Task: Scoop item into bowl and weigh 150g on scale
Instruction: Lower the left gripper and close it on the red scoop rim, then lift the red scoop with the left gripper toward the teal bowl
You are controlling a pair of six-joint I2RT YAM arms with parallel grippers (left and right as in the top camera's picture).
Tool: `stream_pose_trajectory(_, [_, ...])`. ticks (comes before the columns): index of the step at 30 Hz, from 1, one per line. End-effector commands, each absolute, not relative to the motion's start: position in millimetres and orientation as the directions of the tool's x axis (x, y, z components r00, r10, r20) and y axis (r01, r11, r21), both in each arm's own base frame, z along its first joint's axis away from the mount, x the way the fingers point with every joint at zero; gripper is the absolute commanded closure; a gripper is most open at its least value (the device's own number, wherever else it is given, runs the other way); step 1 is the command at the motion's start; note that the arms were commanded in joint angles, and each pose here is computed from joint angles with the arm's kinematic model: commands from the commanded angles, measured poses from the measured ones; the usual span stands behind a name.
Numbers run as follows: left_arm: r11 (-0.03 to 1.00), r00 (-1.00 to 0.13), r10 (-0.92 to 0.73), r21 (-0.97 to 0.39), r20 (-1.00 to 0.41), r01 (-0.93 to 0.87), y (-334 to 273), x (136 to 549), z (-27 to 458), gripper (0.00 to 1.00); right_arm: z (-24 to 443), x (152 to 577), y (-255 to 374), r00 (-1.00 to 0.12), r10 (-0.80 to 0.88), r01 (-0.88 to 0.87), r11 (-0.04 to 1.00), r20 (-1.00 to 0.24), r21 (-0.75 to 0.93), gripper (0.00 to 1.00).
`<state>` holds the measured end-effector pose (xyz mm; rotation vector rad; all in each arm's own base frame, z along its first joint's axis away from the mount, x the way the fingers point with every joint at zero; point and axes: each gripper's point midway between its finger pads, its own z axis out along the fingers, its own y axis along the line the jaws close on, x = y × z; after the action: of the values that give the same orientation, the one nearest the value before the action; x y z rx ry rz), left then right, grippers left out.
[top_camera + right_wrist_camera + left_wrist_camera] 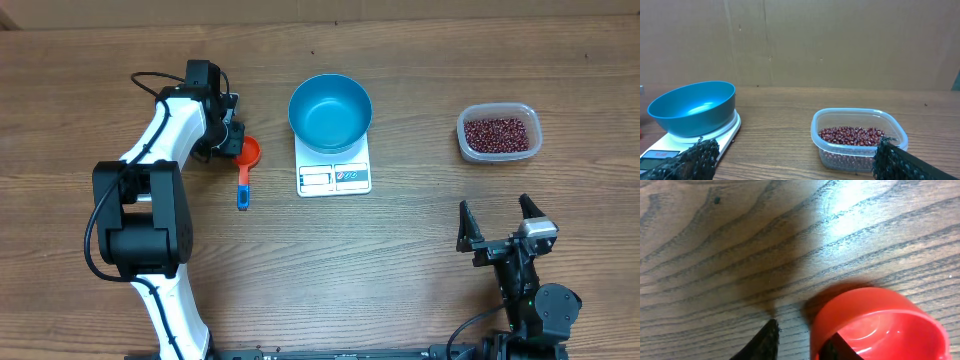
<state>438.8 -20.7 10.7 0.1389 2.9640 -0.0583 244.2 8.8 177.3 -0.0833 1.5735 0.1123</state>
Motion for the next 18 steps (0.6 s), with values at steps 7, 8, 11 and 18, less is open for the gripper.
stream_pose_trajectory(7, [0.994,-0.985,0.093,-0.036,-0.144,0.099,-19,431,1,0.92,175,244,8,-0.002,0.018,-0.119,0.993,-1.0,0.018,0.0])
stream_pose_trajectory(8, [0.994,-0.986,0.093,-0.035,-0.141,0.099,-19,431,1,0.95,175,244,8,-0.002,0.018,-0.119,0.993,-1.0,0.018,0.0])
stream_pose_trajectory(11, [0.994,-0.987,0.093,-0.036,-0.131,0.099,-19,428,1,0.96,175,244,8,-0.002,0.018,-0.119,0.993,-1.0,0.018,0.0])
stream_pose_trajectory(18, [0.995,-0.991,0.093,-0.039,-0.098,0.097,-19,420,1,0.96,175,244,8,-0.002,0.018,-0.119,0.993,-1.0,0.018,0.0])
